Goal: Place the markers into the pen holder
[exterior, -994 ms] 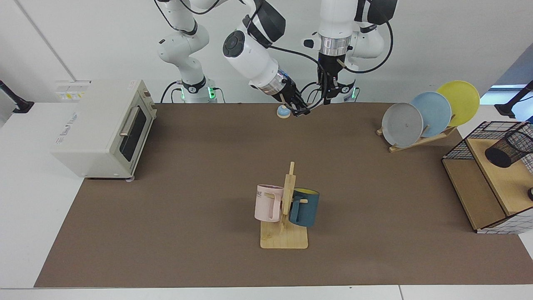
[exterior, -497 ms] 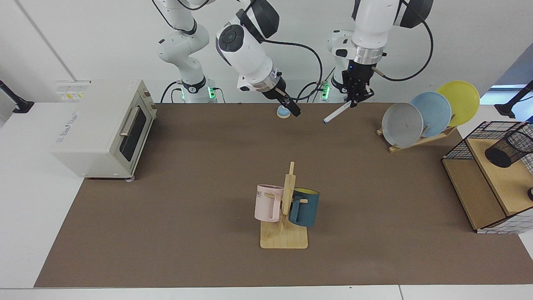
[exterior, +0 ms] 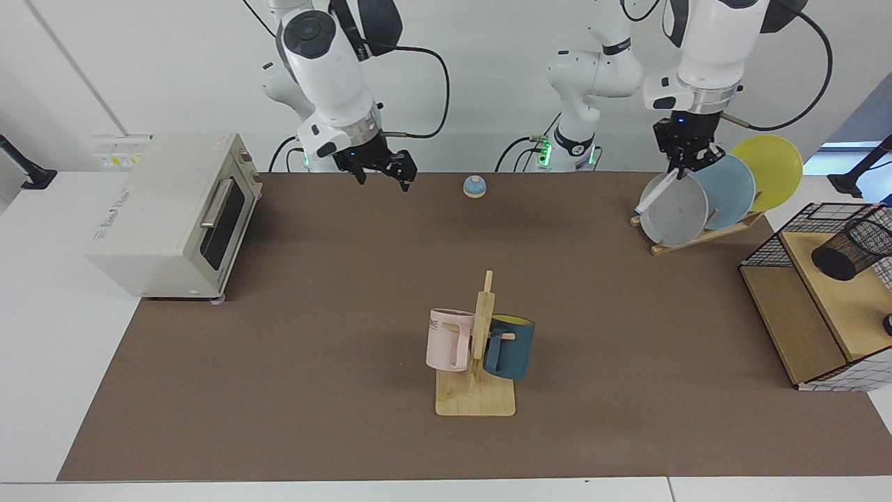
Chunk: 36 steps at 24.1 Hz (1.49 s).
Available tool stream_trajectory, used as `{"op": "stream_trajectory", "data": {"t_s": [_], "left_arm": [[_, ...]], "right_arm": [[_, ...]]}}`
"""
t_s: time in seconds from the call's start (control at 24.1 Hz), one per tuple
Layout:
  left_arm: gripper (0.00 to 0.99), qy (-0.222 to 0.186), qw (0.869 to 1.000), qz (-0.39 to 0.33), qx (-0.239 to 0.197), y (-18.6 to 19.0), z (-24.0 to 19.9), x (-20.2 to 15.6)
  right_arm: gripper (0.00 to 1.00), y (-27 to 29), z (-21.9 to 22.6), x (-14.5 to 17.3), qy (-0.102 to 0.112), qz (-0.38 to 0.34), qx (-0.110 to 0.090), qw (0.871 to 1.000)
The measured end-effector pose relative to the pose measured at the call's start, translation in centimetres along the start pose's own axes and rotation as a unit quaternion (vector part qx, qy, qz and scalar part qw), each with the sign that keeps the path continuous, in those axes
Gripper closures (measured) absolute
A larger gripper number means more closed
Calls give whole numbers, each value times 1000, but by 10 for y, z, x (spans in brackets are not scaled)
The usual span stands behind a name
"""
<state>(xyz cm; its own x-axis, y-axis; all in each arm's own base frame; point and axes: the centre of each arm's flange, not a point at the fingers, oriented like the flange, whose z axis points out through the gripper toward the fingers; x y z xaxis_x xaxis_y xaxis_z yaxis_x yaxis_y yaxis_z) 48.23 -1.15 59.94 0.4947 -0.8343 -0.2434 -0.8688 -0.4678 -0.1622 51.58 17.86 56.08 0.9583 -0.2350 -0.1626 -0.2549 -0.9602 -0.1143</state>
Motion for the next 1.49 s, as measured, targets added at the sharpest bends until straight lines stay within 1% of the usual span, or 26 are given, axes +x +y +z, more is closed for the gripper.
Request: {"op": "stream_trajectory", "data": {"t_s": [0.12,0.17,0.21,0.33,0.41,0.46,0.54,0.62,0.75,0.83,0.87,0.95,1.08,1.16,1.24,1.49], "left_arm": [[811,-19,1000,3,19,-20,9,-16],[811,-26,999,7,21,-31,15,-24],[811,-33,999,11,23,-42,22,-35],[811,-56,997,32,30,-81,40,-68],[811,-77,995,43,41,-103,41,-86],[811,-88,994,48,49,-112,38,-90],[811,-111,990,61,66,-127,28,-92],[811,-127,986,75,77,-138,21,-91],[811,-142,981,99,89,-157,20,-96],[811,-149,976,126,100,-172,22,-102],[811,-153,973,139,105,-179,23,-105],[811,-168,964,170,115,-191,24,-111],[811,-219,941,229,118,-201,23,-117],[811,-242,929,253,116,-206,25,-118],[811,-255,923,265,113,-211,31,-119],[811,-277,913,280,102,-232,71,-131]], "right_arm": [[0,42,-19,18,19,-43,-1,999],[0,57,-24,24,26,-61,-6,998],[0,70,-29,29,33,-77,-12,996],[0,96,-39,36,48,-115,-41,991],[0,100,-41,37,53,-127,-57,989],[0,100,-41,37,54,-130,-62,988],[0,100,-45,37,60,-136,-66,987],[0,107,-57,40,69,-152,-68,984],[0,130,-78,47,83,-182,-69,977],[0,146,-89,50,90,-189,-69,975],[0,152,-92,51,89,-190,-69,975],[0,157,-97,49,80,-189,-70,976],[0,157,-107,42,62,-188,-72,978],[0,157,-113,40,59,-187,-72,978],[0,158,-117,40,62,-187,-72,978],[0,165,-115,44,58,-197,-74,976]]}}
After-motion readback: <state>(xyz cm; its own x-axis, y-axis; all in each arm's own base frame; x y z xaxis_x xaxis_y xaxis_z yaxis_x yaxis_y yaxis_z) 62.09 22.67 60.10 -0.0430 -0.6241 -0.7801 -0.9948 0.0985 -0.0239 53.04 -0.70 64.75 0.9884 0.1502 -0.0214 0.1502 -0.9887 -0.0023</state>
